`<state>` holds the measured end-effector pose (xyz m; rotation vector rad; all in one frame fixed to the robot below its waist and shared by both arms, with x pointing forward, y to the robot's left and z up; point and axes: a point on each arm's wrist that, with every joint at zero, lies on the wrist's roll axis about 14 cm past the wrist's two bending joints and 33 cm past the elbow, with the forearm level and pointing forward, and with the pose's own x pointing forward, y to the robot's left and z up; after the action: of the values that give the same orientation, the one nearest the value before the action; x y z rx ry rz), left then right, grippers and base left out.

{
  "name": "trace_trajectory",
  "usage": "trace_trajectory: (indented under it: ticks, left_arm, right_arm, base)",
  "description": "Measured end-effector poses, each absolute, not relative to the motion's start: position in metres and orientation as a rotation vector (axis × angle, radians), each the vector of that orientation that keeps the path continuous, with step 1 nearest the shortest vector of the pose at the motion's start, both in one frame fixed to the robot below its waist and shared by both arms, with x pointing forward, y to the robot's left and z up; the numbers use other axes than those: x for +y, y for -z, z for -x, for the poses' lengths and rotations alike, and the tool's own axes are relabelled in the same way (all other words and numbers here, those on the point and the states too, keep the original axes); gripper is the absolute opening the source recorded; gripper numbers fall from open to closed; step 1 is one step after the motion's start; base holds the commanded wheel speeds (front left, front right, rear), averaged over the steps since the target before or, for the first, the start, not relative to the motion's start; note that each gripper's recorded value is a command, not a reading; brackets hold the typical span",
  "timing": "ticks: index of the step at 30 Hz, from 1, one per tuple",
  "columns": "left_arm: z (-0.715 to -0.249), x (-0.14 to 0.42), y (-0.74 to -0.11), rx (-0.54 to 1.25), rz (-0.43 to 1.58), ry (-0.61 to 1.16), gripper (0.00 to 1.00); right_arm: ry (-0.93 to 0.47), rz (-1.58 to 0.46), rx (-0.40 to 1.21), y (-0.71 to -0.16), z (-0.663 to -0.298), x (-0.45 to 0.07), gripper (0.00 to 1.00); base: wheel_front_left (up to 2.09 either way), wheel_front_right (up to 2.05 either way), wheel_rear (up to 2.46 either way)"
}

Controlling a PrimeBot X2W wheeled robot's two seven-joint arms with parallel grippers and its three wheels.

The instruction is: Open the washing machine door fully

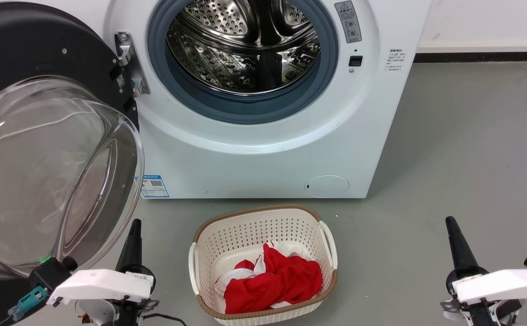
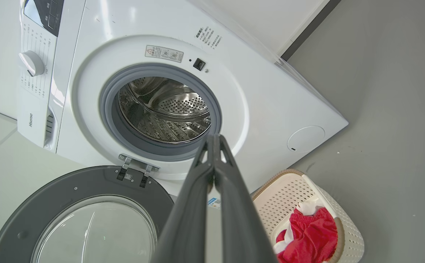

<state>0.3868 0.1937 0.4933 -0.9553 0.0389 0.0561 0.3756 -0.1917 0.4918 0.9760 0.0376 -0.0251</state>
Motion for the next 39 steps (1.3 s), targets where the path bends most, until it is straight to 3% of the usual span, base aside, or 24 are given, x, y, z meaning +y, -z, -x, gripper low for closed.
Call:
trace_trajectory:
  ticks: [39]
  left_arm:
    - [-0.3880, 0.1981, -0.4984, 0.031, 1.366, -0.038, 0.00]
  right_arm:
    - [0.027, -1.371, 0.027, -0.4977, -0.3832, -0.1975, 0.00]
  base:
    - [0.00, 0.00, 0.00]
